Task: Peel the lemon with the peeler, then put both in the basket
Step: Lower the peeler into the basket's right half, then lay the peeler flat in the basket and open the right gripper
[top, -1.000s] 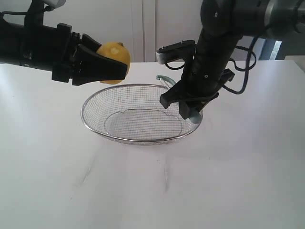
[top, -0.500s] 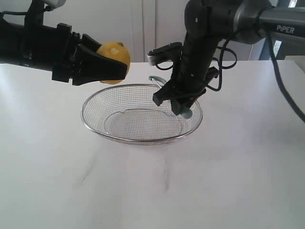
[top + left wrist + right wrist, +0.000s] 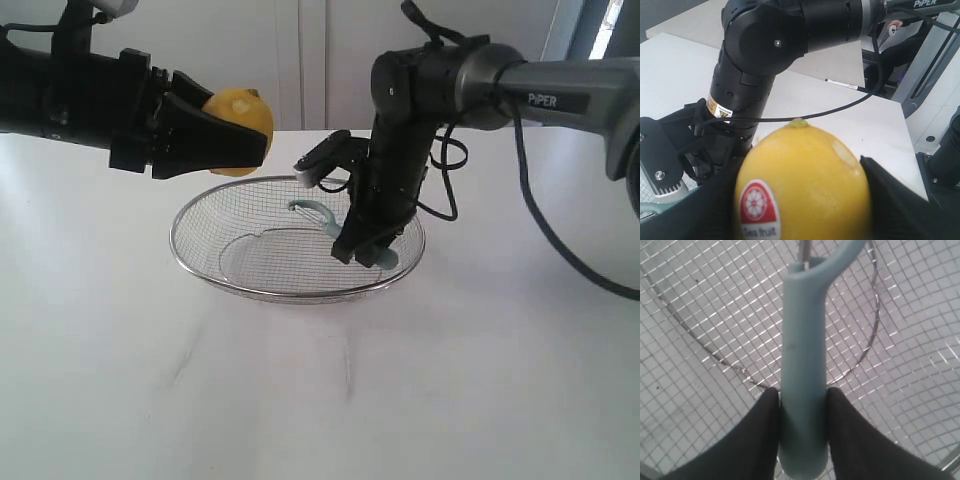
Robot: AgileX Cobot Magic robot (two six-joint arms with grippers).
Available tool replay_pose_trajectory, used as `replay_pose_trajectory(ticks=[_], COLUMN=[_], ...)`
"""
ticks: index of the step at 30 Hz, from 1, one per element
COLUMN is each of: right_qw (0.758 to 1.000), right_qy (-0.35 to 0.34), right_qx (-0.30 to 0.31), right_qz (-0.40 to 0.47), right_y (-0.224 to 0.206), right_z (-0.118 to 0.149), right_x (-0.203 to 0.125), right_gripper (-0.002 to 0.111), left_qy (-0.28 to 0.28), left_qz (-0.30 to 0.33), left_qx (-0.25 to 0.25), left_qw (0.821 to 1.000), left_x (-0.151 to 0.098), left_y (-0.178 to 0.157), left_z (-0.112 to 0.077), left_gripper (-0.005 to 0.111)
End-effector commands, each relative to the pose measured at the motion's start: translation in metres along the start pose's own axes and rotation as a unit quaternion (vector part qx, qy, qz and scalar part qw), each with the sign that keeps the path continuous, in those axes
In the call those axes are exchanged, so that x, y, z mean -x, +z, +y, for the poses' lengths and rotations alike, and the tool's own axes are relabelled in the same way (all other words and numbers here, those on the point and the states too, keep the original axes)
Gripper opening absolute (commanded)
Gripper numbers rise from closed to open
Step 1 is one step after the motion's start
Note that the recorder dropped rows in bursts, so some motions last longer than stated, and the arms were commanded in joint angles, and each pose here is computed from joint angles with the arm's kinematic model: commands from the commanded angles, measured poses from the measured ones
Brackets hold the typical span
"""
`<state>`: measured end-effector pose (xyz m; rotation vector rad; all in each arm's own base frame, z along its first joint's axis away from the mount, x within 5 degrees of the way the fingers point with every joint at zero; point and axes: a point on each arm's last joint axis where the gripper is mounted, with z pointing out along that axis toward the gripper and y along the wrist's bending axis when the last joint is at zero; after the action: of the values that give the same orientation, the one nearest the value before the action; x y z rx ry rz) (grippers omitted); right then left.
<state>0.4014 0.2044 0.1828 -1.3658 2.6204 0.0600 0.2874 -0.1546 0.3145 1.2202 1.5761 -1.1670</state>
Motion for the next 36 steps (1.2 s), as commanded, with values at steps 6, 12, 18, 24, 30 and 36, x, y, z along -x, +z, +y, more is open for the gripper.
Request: replay_pose_trajectory(ticks=[6, 12, 18, 24, 30, 36], right_qw=[1.0, 0.999, 1.0, 0.999, 0.999, 1.0], right_qy=[-0.017, -0.026, 0.001, 0.043, 0.044, -0.011], right_qx=[-0.013, -0.017, -0.012, 0.001, 0.005, 0.007], right_qz=[-0.023, -0.029, -0.023, -0.005, 0.004, 0.006], right_y=[0.01, 0.009, 0.007, 0.005, 0.018, 0.022], right_z=[-0.006, -0.007, -0.008, -0.013, -0.015, -0.015], right_x=[0.005, 0.006, 0.01, 0.02, 0.023, 0.023], right_gripper=[0.0, 0.0, 0.0, 0.0, 0.0, 0.0], left_qy=[-0.001, 0.0, 0.0, 0.0, 0.0, 0.0], left_qz=[-0.013, -0.013, -0.013, -0.013, -0.013, -0.013], left_qx=[-0.006, -0.006, -0.006, -0.006, -0.006, -0.006], left_qw=[1.0, 1.0, 1.0, 1.0, 1.0, 1.0], left_x=[0.004, 0.004, 0.004, 0.004, 0.004, 0.004], left_y=[0.0, 0.0, 0.0, 0.0, 0.0, 0.0], left_z=[-0.003, -0.003, -0.003, -0.003, -0.003, -0.003], left_gripper=[0.0, 0.0, 0.0, 0.0, 0.0, 0.0])
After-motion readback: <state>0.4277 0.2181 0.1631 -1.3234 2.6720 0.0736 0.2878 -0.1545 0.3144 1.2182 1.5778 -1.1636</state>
